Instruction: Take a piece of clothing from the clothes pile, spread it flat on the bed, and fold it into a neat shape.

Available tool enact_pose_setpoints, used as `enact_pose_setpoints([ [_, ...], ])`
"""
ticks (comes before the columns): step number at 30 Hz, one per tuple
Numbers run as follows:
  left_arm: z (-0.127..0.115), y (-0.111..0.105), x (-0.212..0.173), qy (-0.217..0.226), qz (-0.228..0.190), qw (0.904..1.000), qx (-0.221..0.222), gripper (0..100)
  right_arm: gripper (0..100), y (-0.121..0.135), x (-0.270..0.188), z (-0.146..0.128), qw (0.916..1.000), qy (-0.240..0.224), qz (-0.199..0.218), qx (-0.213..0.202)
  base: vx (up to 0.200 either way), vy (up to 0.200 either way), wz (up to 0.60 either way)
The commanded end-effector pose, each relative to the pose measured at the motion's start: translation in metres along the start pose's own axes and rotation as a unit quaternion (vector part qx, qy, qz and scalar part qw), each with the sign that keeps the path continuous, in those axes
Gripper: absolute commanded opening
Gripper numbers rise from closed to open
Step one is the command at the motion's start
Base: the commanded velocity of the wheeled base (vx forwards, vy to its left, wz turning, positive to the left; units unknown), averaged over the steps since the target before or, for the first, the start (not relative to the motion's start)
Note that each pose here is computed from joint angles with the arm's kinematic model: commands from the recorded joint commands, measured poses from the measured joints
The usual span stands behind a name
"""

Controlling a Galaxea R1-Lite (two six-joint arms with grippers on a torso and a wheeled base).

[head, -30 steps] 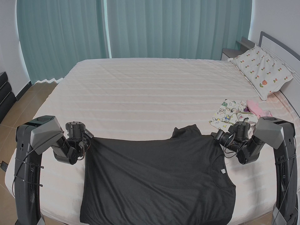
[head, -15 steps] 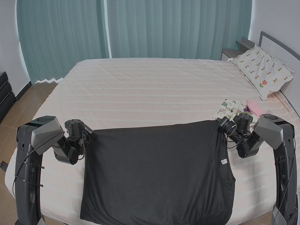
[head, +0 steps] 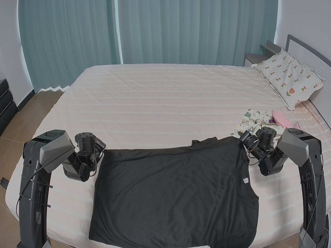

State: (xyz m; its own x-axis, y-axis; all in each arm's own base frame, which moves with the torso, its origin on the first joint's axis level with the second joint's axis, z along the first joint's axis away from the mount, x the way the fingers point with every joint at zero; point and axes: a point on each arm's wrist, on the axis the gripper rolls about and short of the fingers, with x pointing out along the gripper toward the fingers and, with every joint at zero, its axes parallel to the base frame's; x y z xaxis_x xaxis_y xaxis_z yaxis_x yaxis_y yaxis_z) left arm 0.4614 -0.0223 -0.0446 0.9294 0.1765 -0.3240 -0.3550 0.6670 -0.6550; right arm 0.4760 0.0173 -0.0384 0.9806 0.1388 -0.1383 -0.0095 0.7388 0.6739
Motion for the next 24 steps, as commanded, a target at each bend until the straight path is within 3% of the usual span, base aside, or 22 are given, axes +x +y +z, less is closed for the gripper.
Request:
enact_pose_setpoints([
  [1,-0.005,0.001,0.002,0.004,0.0,1.0,0.001,100,100,-0.003,0.0,-0.004,1.0,0.008,-0.005,0.001,0.0,0.0,0.0],
  [8,-0.005,0.002,-0.002,0.004,0.003,1.0,0.001,100,100,-0.006,-0.012,0.006,0.9998,0.005,-0.02,0.006,0.0,0.0,0.0],
  [16,0.021,-0.011,-0.06,0.025,0.007,0.9995,-0.017,100,100,0.022,-0.031,0.026,0.9998,0.007,-0.015,0.014,0.0,0.0,0.0],
  [24,0.026,-0.019,-0.095,0.056,-0.003,0.9984,-0.009,100,100,0.044,-0.056,0.042,0.9992,0.019,-0.029,0.017,0.0,0.0,0.0],
])
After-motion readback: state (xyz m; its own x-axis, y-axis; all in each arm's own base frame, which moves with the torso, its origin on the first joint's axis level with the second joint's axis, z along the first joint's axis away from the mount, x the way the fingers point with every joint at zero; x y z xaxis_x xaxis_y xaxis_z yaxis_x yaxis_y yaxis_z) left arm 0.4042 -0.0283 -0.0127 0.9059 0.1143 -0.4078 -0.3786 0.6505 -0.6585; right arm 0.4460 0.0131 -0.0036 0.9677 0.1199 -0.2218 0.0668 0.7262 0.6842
